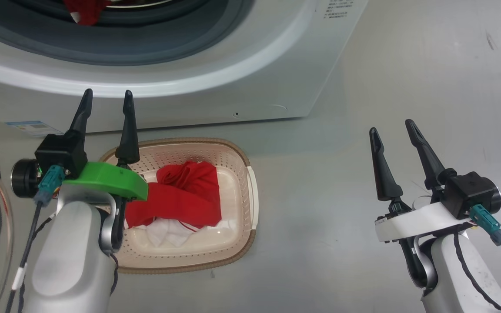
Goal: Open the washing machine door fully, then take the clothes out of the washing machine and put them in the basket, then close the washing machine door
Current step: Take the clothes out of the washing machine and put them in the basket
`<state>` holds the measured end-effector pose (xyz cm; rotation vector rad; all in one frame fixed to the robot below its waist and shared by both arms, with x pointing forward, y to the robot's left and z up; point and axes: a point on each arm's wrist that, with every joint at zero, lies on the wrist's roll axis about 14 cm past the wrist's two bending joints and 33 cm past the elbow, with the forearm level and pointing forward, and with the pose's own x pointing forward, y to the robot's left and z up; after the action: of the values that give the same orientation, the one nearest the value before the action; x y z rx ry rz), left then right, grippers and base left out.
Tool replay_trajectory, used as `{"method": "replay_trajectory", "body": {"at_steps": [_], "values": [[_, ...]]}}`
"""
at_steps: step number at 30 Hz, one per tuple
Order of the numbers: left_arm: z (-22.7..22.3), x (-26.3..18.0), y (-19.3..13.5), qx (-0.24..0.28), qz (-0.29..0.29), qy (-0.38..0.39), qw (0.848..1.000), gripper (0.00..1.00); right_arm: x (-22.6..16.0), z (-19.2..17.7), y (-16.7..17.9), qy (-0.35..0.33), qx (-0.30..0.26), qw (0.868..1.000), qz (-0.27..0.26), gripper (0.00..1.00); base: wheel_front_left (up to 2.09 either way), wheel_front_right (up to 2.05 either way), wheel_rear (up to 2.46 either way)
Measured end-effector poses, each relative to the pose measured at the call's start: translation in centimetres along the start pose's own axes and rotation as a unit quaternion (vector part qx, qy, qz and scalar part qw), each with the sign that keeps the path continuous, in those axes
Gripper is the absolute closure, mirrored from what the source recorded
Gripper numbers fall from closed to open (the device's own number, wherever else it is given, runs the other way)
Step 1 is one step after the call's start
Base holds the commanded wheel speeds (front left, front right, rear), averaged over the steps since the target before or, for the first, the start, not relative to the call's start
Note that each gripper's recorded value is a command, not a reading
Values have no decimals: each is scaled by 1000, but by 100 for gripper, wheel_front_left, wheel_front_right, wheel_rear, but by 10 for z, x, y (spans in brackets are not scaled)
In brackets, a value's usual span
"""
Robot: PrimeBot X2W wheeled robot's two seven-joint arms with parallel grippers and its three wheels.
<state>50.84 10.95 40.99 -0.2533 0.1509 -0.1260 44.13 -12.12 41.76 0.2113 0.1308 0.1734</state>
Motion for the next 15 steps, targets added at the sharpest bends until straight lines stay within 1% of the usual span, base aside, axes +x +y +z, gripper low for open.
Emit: {"method": "replay_trajectory", "body": {"at_steps": [8,15], "values": [[35,-44,4,16,14,-42,999,0,-10,22,14,-26,-5,1000,15,0,0,0,0],[38,-90,13,21,42,-45,998,0,-26,36,30,-41,-6,999,31,0,0,0,0]]}}
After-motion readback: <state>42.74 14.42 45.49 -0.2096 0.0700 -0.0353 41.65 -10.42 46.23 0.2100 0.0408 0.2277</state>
